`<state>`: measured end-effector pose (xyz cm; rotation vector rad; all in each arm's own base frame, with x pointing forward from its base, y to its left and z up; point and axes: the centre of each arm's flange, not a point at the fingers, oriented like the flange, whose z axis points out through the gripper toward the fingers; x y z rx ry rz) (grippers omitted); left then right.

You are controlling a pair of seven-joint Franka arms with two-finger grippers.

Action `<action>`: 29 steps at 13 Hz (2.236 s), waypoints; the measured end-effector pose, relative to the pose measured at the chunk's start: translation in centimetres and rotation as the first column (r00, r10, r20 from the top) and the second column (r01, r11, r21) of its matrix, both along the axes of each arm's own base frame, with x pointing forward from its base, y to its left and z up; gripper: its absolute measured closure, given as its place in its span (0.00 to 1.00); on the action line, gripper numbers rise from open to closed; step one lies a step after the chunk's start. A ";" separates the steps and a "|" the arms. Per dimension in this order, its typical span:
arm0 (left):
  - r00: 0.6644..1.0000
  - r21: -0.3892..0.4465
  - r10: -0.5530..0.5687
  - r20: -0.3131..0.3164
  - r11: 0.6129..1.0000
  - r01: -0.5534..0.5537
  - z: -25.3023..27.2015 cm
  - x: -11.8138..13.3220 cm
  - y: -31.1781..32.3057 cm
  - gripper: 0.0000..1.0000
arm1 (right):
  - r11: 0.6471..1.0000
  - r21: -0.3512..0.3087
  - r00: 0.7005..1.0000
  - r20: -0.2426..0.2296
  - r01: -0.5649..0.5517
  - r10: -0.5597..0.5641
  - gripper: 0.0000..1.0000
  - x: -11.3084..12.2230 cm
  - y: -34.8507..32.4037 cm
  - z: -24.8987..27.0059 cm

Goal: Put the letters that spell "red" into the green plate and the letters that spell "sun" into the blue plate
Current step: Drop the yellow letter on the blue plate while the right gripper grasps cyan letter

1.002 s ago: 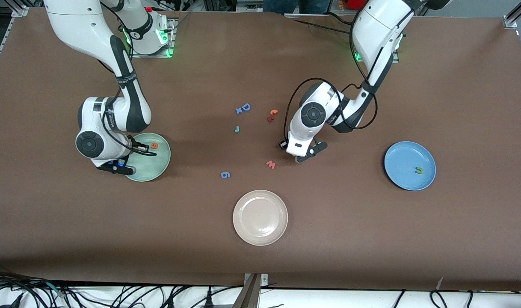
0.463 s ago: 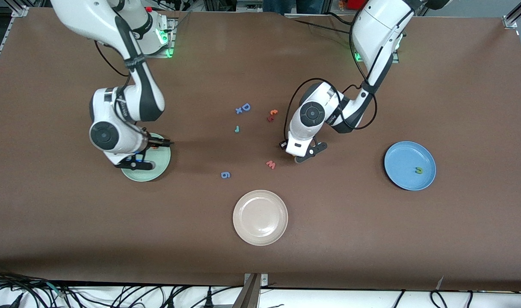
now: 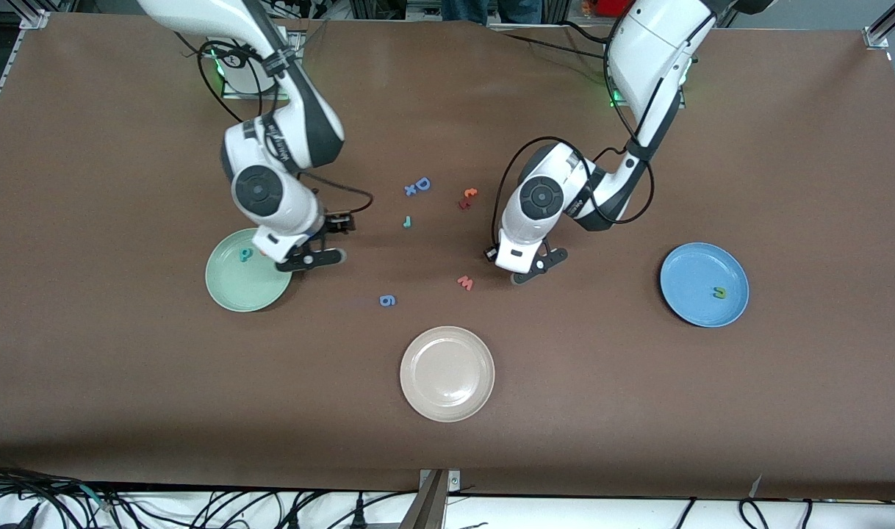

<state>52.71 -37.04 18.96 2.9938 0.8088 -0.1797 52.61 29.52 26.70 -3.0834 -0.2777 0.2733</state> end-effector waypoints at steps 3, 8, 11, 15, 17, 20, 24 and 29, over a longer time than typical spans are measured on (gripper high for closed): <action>0.997 0.038 -0.079 -0.009 0.996 0.079 3.1 1.7 2.9 0.90 | 0.998 0.037 0.998 0.039 -0.053 0.051 0.54 -1.8 4.2 -0.8; 0.953 0.043 -0.300 -0.026 0.953 0.301 7.2 6.3 14.1 0.90 | 0.994 0.057 0.993 0.085 -0.093 0.088 0.56 -5.7 10.4 -3.7; 0.887 0.011 -0.461 -0.006 0.887 0.461 8.7 8.2 21.7 0.90 | 0.994 0.066 0.990 0.113 -0.091 0.083 0.56 -7.3 12.6 -6.8; 0.764 -0.024 -0.645 0.010 0.764 0.645 8.7 8.7 28.4 0.90 | 0.997 0.059 0.993 0.111 -0.057 0.050 0.57 -7.2 12.4 -8.2; 0.686 -0.040 -0.727 0.020 0.685 0.727 8.7 8.6 30.8 0.90 | 0.998 0.053 0.994 0.105 0.015 -0.021 0.60 -7.5 12.6 -8.2; 0.623 -0.098 -0.780 0.067 0.616 0.782 8.1 8.1 36.1 0.90 | 0.994 0.043 0.990 0.096 0.101 -0.105 0.67 -8.5 13.6 -8.3; 0.635 -0.149 -0.768 0.083 0.620 0.770 6.6 6.9 39.5 0.90 | 0.992 0.035 0.988 0.096 0.121 -0.124 0.67 -8.4 13.3 -8.4; 0.646 -0.182 -0.760 0.076 0.626 0.758 5.3 5.9 39.2 0.75 | 0.988 0.012 0.984 0.098 0.151 -0.152 0.67 -7.2 11.7 -8.3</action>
